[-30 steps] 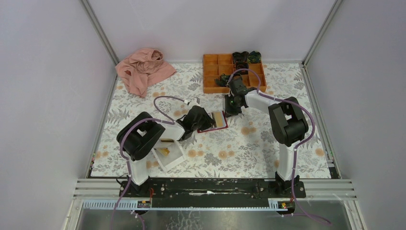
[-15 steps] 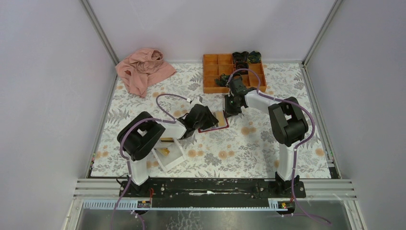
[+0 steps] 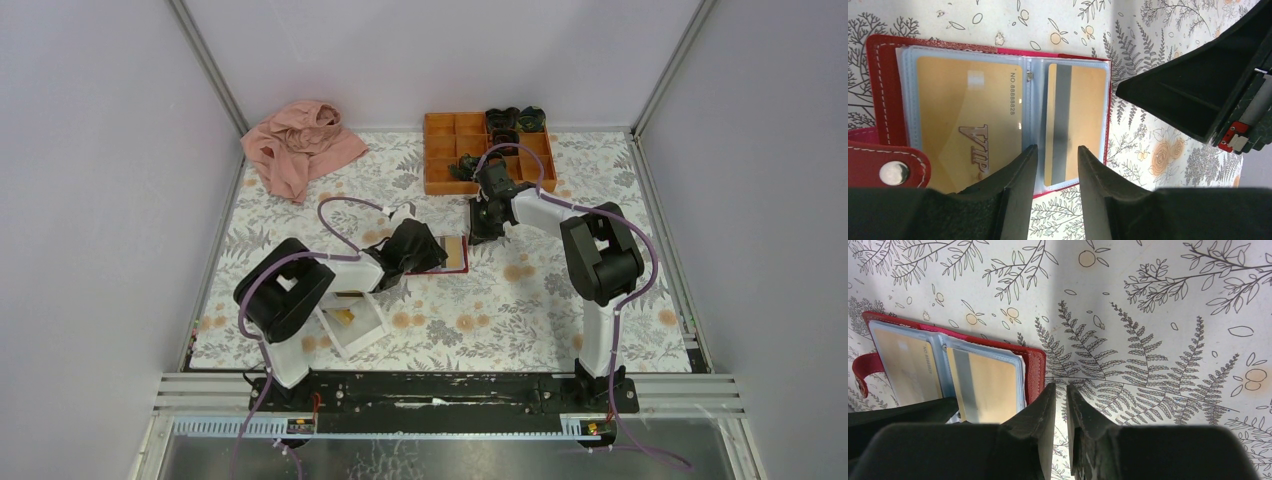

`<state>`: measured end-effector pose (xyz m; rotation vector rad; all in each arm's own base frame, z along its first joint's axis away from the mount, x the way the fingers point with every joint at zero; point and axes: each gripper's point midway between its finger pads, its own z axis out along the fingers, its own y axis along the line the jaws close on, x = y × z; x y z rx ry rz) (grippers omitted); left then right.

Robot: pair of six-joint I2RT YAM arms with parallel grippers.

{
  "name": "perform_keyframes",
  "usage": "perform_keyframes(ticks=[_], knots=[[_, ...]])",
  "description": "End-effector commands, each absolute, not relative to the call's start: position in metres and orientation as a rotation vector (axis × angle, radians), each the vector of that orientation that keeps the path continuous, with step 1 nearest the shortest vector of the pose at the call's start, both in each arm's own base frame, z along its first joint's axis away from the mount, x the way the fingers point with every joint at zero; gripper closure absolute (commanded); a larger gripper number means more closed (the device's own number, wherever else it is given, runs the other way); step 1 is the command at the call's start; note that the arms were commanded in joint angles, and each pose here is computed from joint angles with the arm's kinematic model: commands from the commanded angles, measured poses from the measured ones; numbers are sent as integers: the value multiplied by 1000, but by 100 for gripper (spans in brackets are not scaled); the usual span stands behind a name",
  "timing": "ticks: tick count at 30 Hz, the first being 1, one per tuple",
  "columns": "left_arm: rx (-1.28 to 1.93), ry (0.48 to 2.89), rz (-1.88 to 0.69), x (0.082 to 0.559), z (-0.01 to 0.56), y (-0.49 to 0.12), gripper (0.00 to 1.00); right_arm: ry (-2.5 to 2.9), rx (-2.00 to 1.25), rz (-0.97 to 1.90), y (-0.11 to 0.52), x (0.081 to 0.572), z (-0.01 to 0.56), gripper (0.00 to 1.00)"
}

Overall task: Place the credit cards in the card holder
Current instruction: Insert the credit card into the card holder.

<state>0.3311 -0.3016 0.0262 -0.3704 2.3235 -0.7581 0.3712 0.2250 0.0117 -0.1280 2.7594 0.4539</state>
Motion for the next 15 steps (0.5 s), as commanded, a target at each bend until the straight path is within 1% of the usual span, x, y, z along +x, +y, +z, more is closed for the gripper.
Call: perform_keyframes(ticks=[1, 5, 10, 15], knots=[[-366, 2325, -700, 329, 23, -293, 58, 2773, -148, 419, 221, 363, 15, 79], [-380, 2297, -735, 331, 31, -296, 60, 2770, -149, 421, 221, 362, 18, 79], [-388, 2225, -785, 339, 55, -299, 60, 2773, -145, 432, 220, 358, 18, 79], [-409, 2189, -712, 349, 75, -290, 59, 2775, -136, 447, 220, 353, 18, 80]])
